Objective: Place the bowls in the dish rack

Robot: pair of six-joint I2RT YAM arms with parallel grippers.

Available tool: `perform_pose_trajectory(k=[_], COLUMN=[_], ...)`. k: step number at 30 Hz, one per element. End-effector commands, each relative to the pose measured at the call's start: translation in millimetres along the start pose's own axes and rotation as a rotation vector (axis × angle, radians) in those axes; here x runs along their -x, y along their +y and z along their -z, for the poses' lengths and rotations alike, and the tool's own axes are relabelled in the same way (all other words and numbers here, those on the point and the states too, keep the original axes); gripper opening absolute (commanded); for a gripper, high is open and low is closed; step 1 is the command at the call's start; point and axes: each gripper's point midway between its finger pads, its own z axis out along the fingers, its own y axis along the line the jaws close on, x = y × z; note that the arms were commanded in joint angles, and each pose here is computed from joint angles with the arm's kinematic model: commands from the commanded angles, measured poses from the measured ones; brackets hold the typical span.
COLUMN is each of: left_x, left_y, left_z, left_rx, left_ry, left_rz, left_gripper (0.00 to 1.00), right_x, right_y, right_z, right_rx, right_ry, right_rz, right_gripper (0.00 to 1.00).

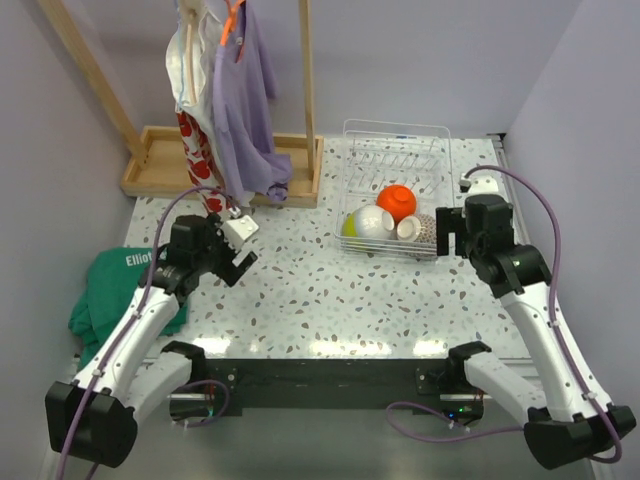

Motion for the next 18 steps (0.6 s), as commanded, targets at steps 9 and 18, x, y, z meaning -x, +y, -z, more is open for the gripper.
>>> perform_pose_trajectory(k=[9, 18], left_x=[4, 2], left_y=[25, 36], left_z=[0, -13], left_rx=[0.100, 0.135], left_ry=[-0.071, -0.078], left_rz=[0.149, 0.182], left_gripper=[1.00, 1.00], right_x=[-5, 0], right_y=[-21, -29], right_z=[-4, -6], right_rx=[-0.090, -0.118], right_ry=[-0.030, -0.030], right_rz=[-0.013, -0.024], right_gripper=[0.99, 0.99])
